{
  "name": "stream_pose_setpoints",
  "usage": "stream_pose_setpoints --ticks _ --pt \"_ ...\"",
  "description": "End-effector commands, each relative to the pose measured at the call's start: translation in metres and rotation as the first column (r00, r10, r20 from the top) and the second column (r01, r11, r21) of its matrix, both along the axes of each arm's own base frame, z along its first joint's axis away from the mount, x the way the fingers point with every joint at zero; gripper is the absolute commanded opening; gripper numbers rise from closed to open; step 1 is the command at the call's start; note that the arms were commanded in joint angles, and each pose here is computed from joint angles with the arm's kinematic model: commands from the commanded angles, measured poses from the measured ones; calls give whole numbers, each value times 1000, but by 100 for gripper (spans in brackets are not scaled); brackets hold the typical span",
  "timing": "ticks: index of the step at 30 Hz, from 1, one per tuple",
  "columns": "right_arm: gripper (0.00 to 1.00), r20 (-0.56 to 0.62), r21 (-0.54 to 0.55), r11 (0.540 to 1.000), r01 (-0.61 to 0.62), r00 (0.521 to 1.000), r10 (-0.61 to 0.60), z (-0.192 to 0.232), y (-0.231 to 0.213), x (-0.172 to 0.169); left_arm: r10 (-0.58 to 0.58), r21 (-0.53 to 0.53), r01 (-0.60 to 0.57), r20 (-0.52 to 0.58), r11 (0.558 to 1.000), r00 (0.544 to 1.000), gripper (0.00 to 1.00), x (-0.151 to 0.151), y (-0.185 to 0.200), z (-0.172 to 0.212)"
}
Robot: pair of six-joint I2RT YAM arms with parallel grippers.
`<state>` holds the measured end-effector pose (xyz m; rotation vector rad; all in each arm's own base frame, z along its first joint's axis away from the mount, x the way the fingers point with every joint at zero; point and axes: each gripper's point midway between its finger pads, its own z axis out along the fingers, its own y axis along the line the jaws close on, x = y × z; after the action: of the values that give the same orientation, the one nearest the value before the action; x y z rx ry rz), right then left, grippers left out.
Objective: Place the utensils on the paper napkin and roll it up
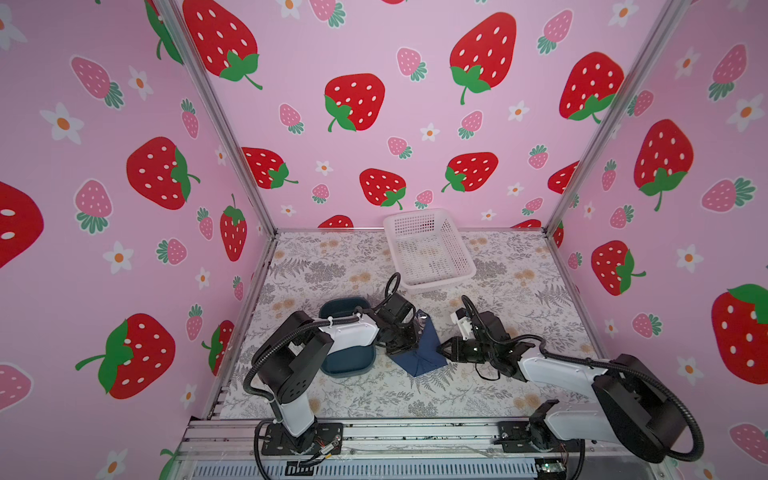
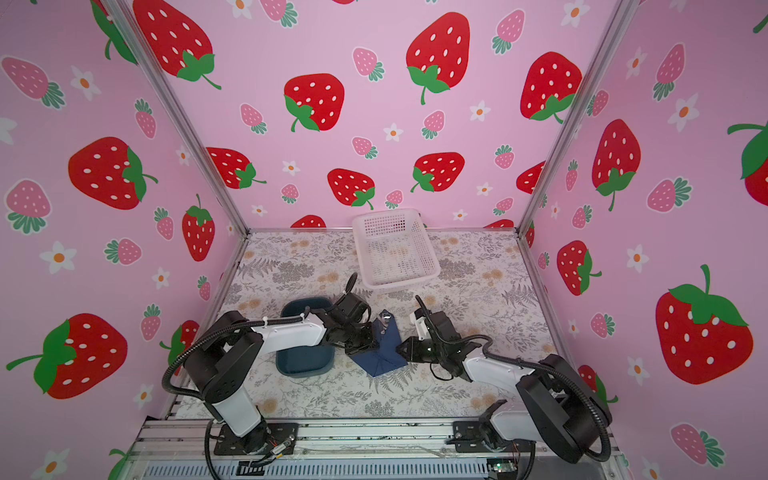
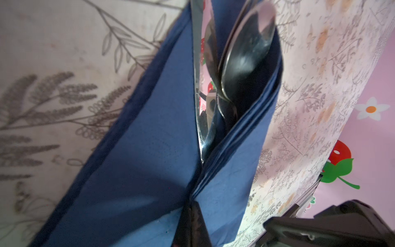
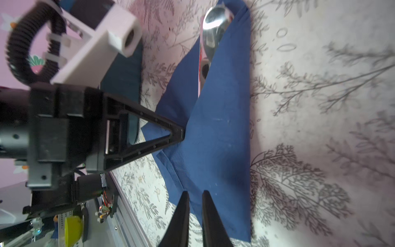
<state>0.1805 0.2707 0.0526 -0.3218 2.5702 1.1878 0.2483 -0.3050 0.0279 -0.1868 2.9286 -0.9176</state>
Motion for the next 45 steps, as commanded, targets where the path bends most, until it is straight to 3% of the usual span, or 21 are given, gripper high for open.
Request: stream_pose_setpoints --ticks 1,17,19,21,27,38,45 --pt "16 2 -11 997 -76 997 76 -1 9 -9 -8 5 8 -3 1000 1000 0 3 -2 2" --pt "16 -69 -107 987 -118 991 111 -35 8 -21 -10 4 10 0 1000 1000 1 1 0 4" --pt "16 -69 -113 987 -117 992 109 -37 7 -22 -10 2 10 5 1000 1000 5 1 0 6" --pt "16 -65 -111 987 -115 992 109 -35 8 -21 -10 4 10 16 1000 1000 17 1 1 10" --pt "17 -56 -104 989 -102 994 96 -31 9 -17 10 48 -12 47 999 999 38 -3 18 21" --pt "17 -60 -94 992 -86 995 80 -31 10 -17 76 173 -84 53 981 996 45 -23 59 11" --pt "17 -60 -86 993 -82 995 77 -30 11 -16 127 293 -139 62 946 990 51 -31 98 4"
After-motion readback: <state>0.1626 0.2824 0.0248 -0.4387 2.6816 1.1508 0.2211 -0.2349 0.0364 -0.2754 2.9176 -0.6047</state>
